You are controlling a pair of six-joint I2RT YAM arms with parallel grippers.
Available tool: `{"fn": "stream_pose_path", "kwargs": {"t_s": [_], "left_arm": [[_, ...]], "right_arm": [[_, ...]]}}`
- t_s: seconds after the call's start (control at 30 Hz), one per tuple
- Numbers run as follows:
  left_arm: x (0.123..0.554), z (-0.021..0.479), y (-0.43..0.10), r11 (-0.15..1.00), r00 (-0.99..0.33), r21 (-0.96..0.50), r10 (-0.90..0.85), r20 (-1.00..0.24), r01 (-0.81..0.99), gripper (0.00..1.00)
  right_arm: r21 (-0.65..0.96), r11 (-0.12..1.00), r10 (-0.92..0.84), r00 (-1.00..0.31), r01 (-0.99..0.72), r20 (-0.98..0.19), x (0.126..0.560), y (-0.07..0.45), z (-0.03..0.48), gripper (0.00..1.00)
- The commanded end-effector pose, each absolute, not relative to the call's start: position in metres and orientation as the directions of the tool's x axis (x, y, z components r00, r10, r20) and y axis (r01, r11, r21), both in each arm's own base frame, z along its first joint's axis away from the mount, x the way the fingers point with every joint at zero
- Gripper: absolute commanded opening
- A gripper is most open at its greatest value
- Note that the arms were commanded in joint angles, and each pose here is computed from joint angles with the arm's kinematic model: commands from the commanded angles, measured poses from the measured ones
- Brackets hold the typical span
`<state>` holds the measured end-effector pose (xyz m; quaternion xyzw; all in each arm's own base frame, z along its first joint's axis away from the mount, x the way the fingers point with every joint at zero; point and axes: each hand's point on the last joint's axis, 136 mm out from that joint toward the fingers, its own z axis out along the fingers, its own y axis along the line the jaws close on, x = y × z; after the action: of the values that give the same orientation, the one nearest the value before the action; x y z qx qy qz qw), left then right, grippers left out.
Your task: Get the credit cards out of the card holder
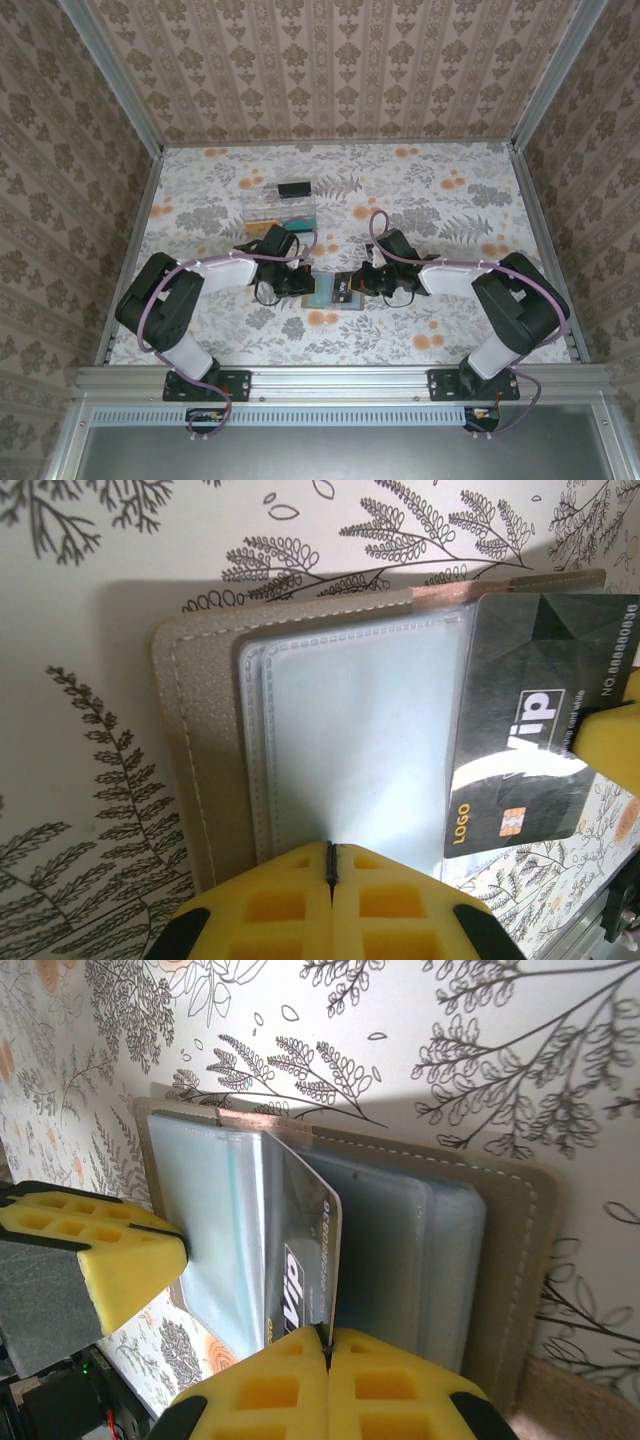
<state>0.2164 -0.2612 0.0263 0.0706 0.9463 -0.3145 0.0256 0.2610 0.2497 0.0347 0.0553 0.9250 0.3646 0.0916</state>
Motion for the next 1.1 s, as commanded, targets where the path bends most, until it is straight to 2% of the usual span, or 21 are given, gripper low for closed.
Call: {"fn": "stream_pose_path", "kwargs": {"t_s": [0.0,0.1,0.17,0.33,0.5,0.63,0.83,1.07], "left_arm": [[0.212,0.025,-0.251,0.811,-0.990,-0.567,0.119,-0.080,0.143,0.02],[0.218,0.039,-0.255,0.794,-0.989,-0.589,0.107,-0.106,0.149,0.06],[0.226,0.055,-0.259,0.775,-0.987,-0.613,0.087,-0.135,0.152,0.18],[0.252,0.106,-0.268,0.707,-0.973,-0.688,0.001,-0.229,0.163,0.38],[0.277,0.156,-0.270,0.595,-0.947,-0.786,-0.122,-0.296,0.169,0.48],[0.283,0.188,-0.278,0.475,-0.938,-0.856,-0.155,-0.311,0.205,0.50],[0.284,0.209,-0.293,0.328,-0.949,-0.921,-0.158,-0.274,0.212,0.46],[0.281,0.214,-0.300,0.267,-0.959,-0.940,-0.125,-0.254,0.214,0.41]], "right_arm": [[0.635,0.770,0.164,-0.980,0.058,-0.109,0.247,0.231,0.027,0.04],[0.652,0.757,0.170,-0.976,0.040,-0.138,0.249,0.230,0.041,0.03],[0.665,0.747,0.171,-0.971,0.019,-0.165,0.252,0.231,0.054,0.03],[0.685,0.727,0.182,-0.954,-0.032,-0.238,0.261,0.232,0.090,0.01],[0.713,0.698,0.210,-0.931,-0.070,-0.297,0.272,0.231,0.124,0.00],[0.741,0.659,0.219,-0.909,-0.130,-0.355,0.282,0.234,0.157,0.00],[0.782,0.588,0.239,-0.879,-0.207,-0.412,0.293,0.239,0.197,0.00],[0.839,0.483,0.271,-0.869,-0.249,-0.414,0.304,0.249,0.223,0.00]]}}
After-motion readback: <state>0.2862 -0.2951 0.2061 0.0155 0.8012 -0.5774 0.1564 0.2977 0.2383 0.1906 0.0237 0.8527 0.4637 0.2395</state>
